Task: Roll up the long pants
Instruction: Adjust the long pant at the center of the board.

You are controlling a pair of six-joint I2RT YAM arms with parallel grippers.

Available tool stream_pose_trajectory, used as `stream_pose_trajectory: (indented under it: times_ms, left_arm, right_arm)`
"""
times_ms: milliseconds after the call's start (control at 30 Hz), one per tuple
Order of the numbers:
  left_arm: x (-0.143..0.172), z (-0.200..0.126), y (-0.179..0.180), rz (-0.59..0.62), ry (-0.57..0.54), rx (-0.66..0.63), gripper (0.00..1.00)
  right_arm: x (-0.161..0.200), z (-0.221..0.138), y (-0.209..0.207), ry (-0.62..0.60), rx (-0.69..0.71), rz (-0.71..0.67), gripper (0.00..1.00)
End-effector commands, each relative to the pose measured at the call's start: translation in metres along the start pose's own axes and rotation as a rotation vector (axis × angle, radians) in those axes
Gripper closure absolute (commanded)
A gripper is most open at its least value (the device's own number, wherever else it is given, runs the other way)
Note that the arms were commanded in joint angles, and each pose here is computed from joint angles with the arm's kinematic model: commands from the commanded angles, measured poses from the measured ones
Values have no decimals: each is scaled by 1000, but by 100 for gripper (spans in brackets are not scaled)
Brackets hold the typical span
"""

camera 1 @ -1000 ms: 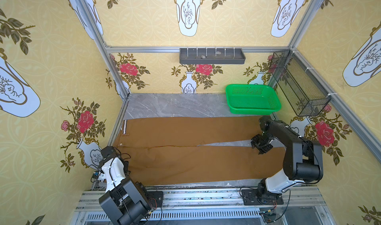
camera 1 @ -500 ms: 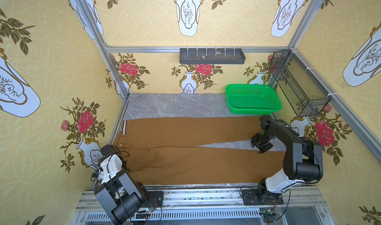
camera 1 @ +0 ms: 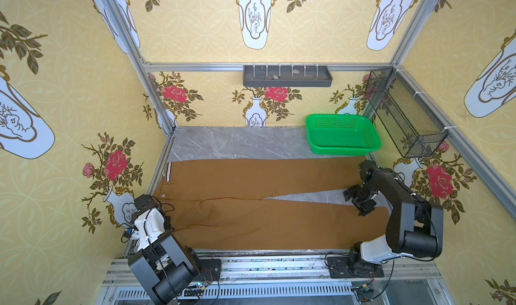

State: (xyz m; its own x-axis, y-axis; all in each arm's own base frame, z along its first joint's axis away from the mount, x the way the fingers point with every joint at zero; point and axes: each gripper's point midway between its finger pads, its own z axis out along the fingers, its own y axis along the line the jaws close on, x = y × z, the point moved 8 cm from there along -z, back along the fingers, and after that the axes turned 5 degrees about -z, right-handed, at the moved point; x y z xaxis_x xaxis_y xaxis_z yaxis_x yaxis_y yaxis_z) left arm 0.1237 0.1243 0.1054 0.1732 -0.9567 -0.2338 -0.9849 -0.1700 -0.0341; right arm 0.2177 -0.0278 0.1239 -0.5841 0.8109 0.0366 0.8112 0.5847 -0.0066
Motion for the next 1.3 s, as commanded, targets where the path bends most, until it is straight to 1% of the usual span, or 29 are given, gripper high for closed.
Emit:
stream_pose_trajectory:
  times_ms: [0, 33, 133, 300, 400, 500, 633, 700, 767, 967, 1267]
  left_arm:
    - [1, 0, 0, 27, 21, -7, 100]
    - [2, 1, -1, 27, 28, -2, 100]
    - [3, 3, -3, 31, 46, 8, 100]
    - [2, 4, -7, 41, 56, 0, 100]
    - [2, 6, -8, 39, 65, 0, 100]
    - [2, 7, -9, 39, 67, 2, 100]
    - [3, 9, -9, 37, 76, -6, 100]
    - [3, 9, -9, 38, 80, -11, 100]
    - [2, 9, -11, 36, 80, -12, 100]
    - [1, 8, -9, 35, 73, -30, 100]
    - [2, 10, -12, 23, 96, -27, 100]
  right_arm:
    - [10, 8, -26, 37, 16, 133, 27]
    - [10, 12, -34, 53, 20, 160, 27]
    - [2, 16, -48, 79, -5, 182, 27]
    - [-8, 9, -60, 11, 0, 180, 29]
    - [-5, 11, -60, 25, -11, 193, 29]
    - [4, 8, -56, 31, -4, 170, 30]
    - [13, 30, -55, 72, 41, 176, 27]
    - [13, 41, -54, 97, 47, 180, 27]
    - [9, 46, -53, 91, 53, 185, 27]
    - [-22, 47, -40, 23, 36, 192, 27]
    - [-81, 44, 7, -20, -82, 181, 29]
